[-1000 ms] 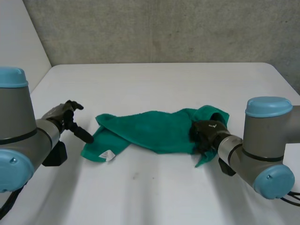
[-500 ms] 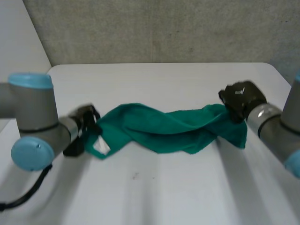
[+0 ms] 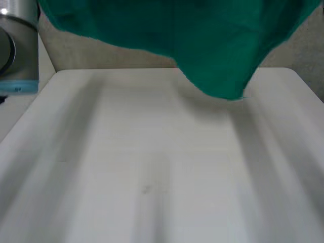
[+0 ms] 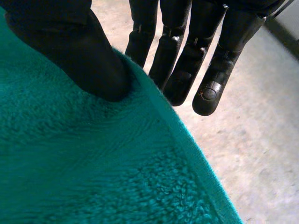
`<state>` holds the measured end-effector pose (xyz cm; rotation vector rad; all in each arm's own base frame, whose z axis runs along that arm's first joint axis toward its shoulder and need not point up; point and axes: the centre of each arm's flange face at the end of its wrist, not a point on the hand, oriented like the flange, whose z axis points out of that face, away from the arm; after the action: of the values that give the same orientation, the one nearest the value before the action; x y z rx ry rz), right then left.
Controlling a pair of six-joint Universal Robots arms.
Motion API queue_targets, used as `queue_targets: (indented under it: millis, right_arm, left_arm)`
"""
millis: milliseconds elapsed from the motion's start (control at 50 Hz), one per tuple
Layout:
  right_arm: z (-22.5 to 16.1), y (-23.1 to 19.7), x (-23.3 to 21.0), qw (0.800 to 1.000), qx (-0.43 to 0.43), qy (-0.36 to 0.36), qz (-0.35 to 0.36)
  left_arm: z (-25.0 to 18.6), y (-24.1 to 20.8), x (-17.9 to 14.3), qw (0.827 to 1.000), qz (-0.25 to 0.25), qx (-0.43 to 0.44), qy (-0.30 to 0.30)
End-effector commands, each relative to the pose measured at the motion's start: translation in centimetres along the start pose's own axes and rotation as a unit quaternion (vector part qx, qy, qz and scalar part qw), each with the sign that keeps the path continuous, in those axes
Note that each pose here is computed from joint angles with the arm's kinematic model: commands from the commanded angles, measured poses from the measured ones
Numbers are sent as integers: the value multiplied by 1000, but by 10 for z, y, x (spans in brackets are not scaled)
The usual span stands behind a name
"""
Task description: Fold the towel.
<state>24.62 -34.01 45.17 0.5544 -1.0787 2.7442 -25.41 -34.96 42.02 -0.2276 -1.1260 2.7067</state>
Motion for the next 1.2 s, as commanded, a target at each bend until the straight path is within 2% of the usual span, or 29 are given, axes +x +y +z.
queue_targets:
  millis: [20,60,100,120,180,240,260,300,320,440,600,720,820,900,1040,1200]
  right_arm:
    - [-84,51,-32,977,-170,-127,25]
    - [-112,75,-34,959,-236,-157,33]
    - [-130,86,-38,944,-273,-180,42]
    - [-149,96,-42,929,-307,-200,52]
    - [-173,105,-50,908,-344,-227,73]
    - [-203,123,-65,878,-395,-248,111]
    - [-215,133,-72,861,-422,-248,138]
    - [-224,141,-77,845,-447,-241,169]
    - [-231,149,-81,829,-468,-231,199]
    - [-243,176,-73,790,-522,-163,277]
    - [-249,193,-55,785,-536,-112,290]
    - [-252,195,-52,781,-543,-107,289]
    - [-265,193,-55,761,-568,-117,291]
    - [-269,193,-56,756,-575,-118,291]
    - [-270,193,-56,759,-574,-127,282]
    - [-263,193,-53,776,-565,-161,228]
  left_arm:
    - [-75,53,-23,987,-16,-157,-17]
    - [-102,66,-23,979,-16,-203,-16]
    - [-111,71,-23,975,-16,-219,-16]
    - [-138,84,-21,964,-17,-266,-13]
    - [-163,93,-18,951,-18,-310,-8]
    - [-186,99,-16,935,-20,-355,-5]
    - [-190,99,-15,931,-21,-364,-4]
    - [-199,100,-14,922,-22,-386,-3]
    - [-201,99,-14,919,-22,-394,-3]
    - [-199,96,-17,917,-22,-399,-4]
    - [-186,91,-23,924,-18,-381,-14]
    - [-181,92,-27,927,-16,-374,-19]
    - [-178,91,-27,929,-17,-370,-20]
    - [-174,93,-28,930,-16,-366,-20]
    - [-167,92,-29,933,-14,-359,-22]
    - [-171,92,-29,926,-13,-378,-19]
